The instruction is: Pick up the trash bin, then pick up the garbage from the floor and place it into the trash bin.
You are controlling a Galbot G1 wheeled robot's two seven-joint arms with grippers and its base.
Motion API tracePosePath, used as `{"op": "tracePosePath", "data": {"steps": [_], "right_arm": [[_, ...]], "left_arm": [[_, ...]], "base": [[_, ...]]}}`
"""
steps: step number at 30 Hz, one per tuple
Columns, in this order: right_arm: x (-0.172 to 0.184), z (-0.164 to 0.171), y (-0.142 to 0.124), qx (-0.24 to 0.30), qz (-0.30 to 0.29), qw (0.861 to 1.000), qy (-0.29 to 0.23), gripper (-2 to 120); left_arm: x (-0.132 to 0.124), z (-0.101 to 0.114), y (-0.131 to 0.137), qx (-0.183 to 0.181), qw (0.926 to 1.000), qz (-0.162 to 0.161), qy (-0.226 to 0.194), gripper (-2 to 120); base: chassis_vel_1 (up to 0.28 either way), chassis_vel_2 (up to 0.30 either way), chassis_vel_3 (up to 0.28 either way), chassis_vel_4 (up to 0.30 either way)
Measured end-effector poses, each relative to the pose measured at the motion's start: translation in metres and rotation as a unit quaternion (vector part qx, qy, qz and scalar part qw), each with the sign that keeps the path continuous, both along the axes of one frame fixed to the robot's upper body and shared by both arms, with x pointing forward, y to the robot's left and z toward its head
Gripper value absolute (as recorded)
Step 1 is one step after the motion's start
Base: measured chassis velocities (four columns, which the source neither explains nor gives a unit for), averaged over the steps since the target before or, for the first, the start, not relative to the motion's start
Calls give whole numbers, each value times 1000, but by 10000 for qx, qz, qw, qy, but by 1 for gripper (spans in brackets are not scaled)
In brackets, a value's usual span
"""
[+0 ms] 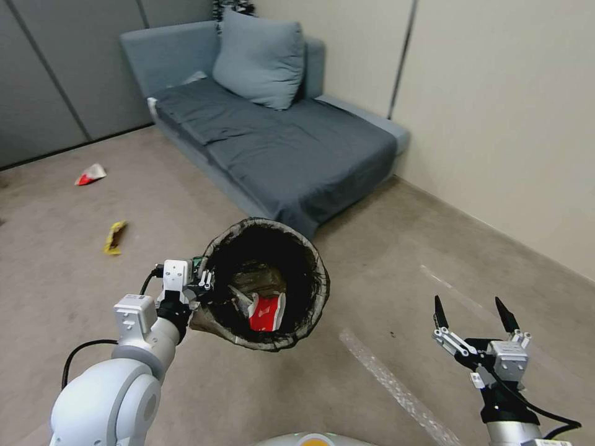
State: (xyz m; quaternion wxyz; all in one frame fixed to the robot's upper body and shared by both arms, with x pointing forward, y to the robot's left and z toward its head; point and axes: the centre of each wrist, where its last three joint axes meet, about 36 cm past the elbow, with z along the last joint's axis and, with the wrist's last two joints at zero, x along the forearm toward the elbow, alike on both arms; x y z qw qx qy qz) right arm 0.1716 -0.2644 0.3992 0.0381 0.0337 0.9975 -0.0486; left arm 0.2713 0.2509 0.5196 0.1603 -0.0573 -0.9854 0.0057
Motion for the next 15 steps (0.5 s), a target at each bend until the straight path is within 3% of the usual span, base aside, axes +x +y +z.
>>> {"op": "tracePosePath", "data": {"steps": [15], "right_arm": [[1, -2, 3, 115, -83, 9998, 139, 100]], "left_arm": [[2, -3, 1, -15, 10000, -19, 31, 3]], "base": [[89, 87, 85, 89]]}}
